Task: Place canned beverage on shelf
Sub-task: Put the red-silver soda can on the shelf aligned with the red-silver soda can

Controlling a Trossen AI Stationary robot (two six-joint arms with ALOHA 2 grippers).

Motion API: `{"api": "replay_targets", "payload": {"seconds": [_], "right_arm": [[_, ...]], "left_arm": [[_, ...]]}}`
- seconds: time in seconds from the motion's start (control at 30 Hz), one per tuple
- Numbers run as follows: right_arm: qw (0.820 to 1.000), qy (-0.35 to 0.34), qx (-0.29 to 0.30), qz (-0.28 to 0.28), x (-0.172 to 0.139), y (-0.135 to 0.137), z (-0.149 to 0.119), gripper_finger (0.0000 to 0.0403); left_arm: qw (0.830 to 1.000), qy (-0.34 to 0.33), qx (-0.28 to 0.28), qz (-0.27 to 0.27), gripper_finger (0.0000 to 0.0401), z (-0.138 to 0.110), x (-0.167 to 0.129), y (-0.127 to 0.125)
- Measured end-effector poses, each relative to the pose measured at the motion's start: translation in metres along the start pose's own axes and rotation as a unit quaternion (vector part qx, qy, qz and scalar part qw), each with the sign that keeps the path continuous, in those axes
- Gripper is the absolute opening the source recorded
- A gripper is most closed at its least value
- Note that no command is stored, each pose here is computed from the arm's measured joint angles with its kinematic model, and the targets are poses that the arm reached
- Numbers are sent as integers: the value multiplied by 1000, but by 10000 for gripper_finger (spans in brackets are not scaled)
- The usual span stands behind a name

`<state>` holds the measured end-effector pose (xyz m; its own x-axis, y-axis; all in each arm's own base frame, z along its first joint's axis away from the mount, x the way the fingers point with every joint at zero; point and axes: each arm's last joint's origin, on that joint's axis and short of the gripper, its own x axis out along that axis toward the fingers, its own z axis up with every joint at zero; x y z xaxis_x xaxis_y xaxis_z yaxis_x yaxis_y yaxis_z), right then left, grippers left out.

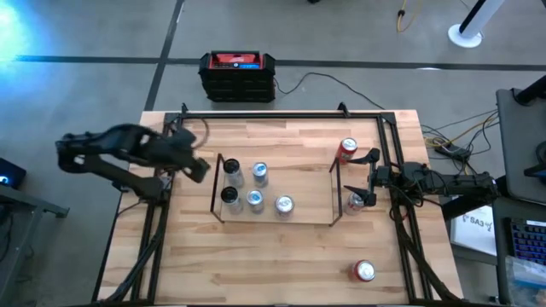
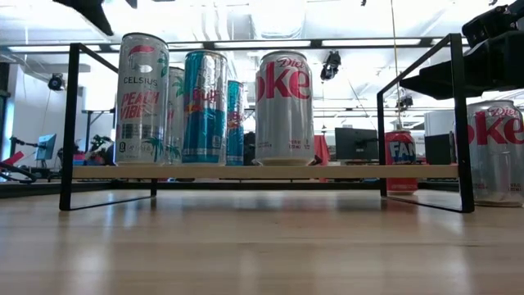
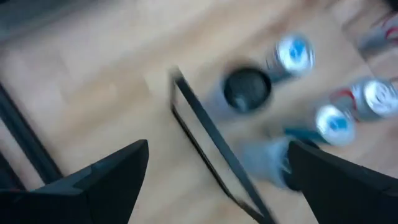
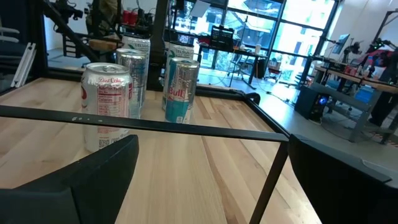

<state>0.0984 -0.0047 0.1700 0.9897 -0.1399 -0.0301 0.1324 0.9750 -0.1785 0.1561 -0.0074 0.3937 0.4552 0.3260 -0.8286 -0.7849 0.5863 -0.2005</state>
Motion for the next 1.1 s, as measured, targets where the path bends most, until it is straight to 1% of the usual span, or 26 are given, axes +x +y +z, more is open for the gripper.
{"api": "replay_targets", "payload": {"seconds": [0.07, 0.13, 0.23, 0.33, 0.4, 0.53, 0.63, 0.73, 0.83, 0.93, 0.97, 1.1], "right_arm": [[1000, 0, 0, 0, 0, 0, 0, 398], [1000, 0, 0, 0, 0, 0, 0, 398], [1000, 0, 0, 0, 0, 0, 0, 398], [1000, 0, 0, 0, 0, 0, 0, 398], [1000, 0, 0, 0, 0, 0, 0, 398], [1000, 0, 0, 0, 0, 0, 0, 398], [1000, 0, 0, 0, 0, 0, 0, 398], [1000, 0, 0, 0, 0, 0, 0, 398], [1000, 0, 0, 0, 0, 0, 0, 398], [1000, 0, 0, 0, 0, 0, 0, 398], [1000, 0, 0, 0, 0, 0, 0, 398], [1000, 0, 0, 0, 0, 0, 0, 398]], "left_arm": [[996, -67, 64, 0, 369, -2, -2, 11], [986, -115, 120, -5, 369, -5, -2, 18], [969, -159, 186, -8, 369, -9, 2, 25], [959, -177, 220, 1, 369, -17, 9, 32], [960, -177, 218, 3, 369, -23, 18, 36], [967, -184, 178, 5, 368, -38, 42, 42], [964, -223, 144, -16, 369, -51, 63, 47], [952, -280, 107, -63, 368, -66, 81, 58], [929, -344, 80, -113, 368, -80, 95, 70], [908, -392, 68, -134, 368, -92, 107, 80], [903, -403, 65, -135, 368, -95, 109, 83], [893, -423, 64, -137, 368, -105, 116, 94]]}}
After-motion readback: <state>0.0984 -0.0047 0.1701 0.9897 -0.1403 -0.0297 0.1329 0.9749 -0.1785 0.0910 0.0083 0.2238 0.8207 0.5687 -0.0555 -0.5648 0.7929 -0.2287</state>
